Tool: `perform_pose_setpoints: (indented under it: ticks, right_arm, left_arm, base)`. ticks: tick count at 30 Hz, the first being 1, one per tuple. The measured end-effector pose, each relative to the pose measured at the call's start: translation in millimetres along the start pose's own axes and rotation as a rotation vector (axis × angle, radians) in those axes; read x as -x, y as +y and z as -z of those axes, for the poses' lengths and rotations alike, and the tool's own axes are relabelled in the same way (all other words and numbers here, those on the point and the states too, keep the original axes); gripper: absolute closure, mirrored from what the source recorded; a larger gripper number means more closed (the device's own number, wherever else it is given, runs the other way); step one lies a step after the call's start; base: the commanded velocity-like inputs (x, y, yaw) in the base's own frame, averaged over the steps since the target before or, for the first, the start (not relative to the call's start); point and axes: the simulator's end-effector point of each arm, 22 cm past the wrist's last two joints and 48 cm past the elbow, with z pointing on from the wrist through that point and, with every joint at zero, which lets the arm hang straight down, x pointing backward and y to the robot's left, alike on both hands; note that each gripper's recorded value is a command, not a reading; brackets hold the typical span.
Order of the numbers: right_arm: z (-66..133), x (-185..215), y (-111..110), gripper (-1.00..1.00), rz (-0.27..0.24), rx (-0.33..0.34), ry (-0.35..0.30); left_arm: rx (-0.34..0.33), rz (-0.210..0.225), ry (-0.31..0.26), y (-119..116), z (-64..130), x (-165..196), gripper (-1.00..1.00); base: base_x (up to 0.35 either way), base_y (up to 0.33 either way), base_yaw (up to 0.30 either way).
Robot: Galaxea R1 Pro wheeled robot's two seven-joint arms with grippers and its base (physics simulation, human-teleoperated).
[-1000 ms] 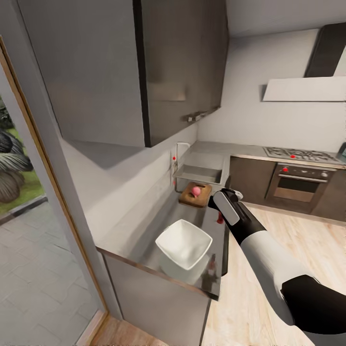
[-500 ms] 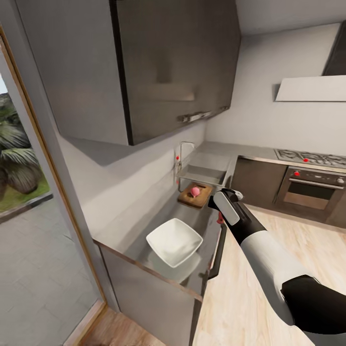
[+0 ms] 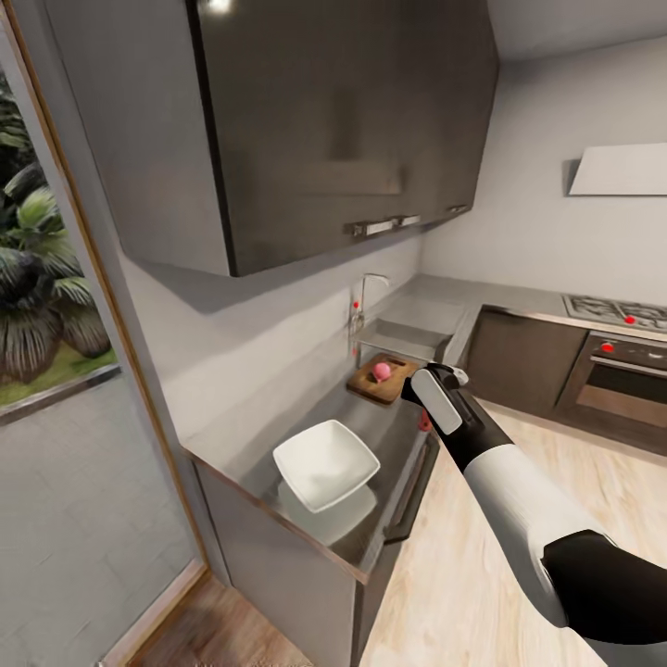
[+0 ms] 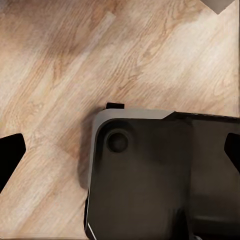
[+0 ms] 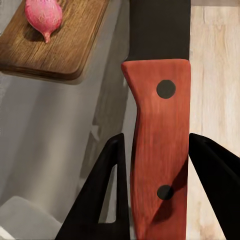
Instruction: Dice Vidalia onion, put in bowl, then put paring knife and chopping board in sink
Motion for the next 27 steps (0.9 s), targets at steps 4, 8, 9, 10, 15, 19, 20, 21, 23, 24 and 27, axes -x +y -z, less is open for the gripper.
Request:
perform_pose_setpoints:
  ticks: [4,8,9,10,15,19,20,21,23,24,27]
  right_arm:
    - [-0.1,-0.2,0.0,1.00,0.000,0.000,0.000]
    - [-0.1,-0.4,-0.1,1.00,0.000,0.000,0.001]
    - [-0.1,-0.2,0.0,1.00,0.000,0.000,0.000]
    - [-0.1,-0.3,-0.1,1.00,0.000,0.000,0.000]
    - [0.0,0.0,0.0,1.00,0.000,0.000,0.000]
    - [0.0,-0.6,0.9,1.00,0.000,0.001,0.001]
    - [-0.2,-0.9,1.1,1.00,0.000,0.001,0.002]
    - [-0.5,-1.1,1.0,1.00,0.001,0.001,0.002]
    - [-0.9,-1.9,1.4,1.00,0.001,0.001,0.003]
    - [-1.1,-2.0,1.5,1.00,0.001,0.001,0.004]
    - [-1.9,-3.0,2.0,1.00,0.003,0.002,0.005]
  left_arm:
    - [0.000,0.000,0.000,0.0,0.0,0.0,-1.00]
    - [0.000,0.000,-0.001,0.0,0.0,0.2,-1.00]
    - [0.000,0.000,-0.001,0.0,0.0,0.2,-1.00]
    - [0.000,0.000,-0.001,0.0,0.0,0.3,-1.00]
    - [0.000,0.000,-0.001,0.0,0.0,0.3,-1.00]
    - [0.000,0.000,0.000,0.0,0.1,-0.2,-1.00]
    - [0.000,0.000,0.000,0.0,0.1,-0.3,-1.00]
    - [0.000,0.000,0.000,0.0,0.1,-0.4,-1.00]
    - [0.000,0.000,0.001,0.1,0.1,-0.8,-1.00]
    - [0.000,0.000,0.002,0.1,0.1,-1.0,-1.00]
    - [0.000,-0.001,0.003,0.1,0.1,-1.6,-1.00]
  base:
    - [-0.074,-0.314,0.232]
    - [-0.077,-0.314,0.240]
    - [-0.078,-0.314,0.241]
    - [-0.078,-0.314,0.242]
    - [-0.069,-0.314,0.242]
    - [-0.009,-0.315,0.242]
    - [-0.002,-0.315,0.242]
    - [-0.002,-0.315,0.242]
    - [-0.001,-0.315,0.242]
    - [0.000,-0.315,0.242]
    - [0.000,-0.315,0.242]
